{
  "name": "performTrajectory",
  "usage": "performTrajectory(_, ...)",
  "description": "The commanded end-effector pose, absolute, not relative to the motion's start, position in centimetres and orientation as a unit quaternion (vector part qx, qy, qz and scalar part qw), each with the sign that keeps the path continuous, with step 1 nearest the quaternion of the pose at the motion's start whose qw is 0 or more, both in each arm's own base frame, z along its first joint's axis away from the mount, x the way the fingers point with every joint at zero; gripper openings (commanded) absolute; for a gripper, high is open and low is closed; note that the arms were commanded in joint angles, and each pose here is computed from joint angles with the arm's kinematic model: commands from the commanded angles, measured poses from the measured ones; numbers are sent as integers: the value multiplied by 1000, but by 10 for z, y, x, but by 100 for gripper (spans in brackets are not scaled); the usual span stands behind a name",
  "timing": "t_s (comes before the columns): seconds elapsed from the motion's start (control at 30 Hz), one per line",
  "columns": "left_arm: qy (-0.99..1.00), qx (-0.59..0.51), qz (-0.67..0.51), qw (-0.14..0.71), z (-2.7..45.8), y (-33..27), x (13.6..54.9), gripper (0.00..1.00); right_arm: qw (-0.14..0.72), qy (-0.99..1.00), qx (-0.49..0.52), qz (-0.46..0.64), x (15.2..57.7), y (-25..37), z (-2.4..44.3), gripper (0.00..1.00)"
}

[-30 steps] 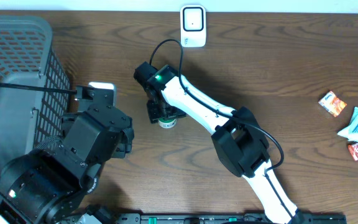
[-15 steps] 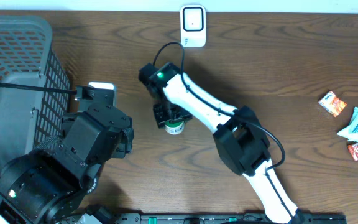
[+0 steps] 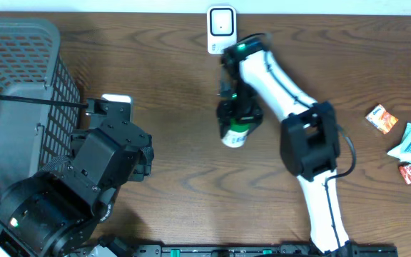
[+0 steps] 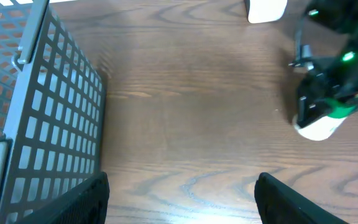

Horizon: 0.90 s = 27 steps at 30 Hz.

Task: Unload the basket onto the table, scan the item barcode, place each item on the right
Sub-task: 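Lift the bottle and carry it toward the scanner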

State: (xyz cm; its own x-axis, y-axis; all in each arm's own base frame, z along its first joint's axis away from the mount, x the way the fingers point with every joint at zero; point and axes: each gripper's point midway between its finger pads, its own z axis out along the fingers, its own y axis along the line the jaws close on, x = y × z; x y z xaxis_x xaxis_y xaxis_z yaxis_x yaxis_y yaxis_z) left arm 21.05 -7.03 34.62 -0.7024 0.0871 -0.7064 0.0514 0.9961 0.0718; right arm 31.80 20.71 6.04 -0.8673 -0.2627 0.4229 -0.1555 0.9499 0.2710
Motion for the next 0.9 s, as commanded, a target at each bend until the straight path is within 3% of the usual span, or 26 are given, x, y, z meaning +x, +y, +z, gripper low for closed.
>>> performTrajectory(0.0, 921, 27, 26, 389, 349, -67, 211, 75, 238, -945, 128, -185, 322, 208, 73, 44)
performTrajectory(0.53, 921, 27, 26, 389, 349, -67, 211, 75, 194, -949, 108, -224, 351, 196, 90, 32)
performTrajectory(0.67, 921, 27, 26, 389, 349, -67, 211, 75, 119, -956, 130, -233, 381, 204, 115, 35)
performTrajectory(0.87, 921, 27, 26, 389, 349, -67, 211, 75, -64, -957, 191, -211, 449, 212, 157, 37)
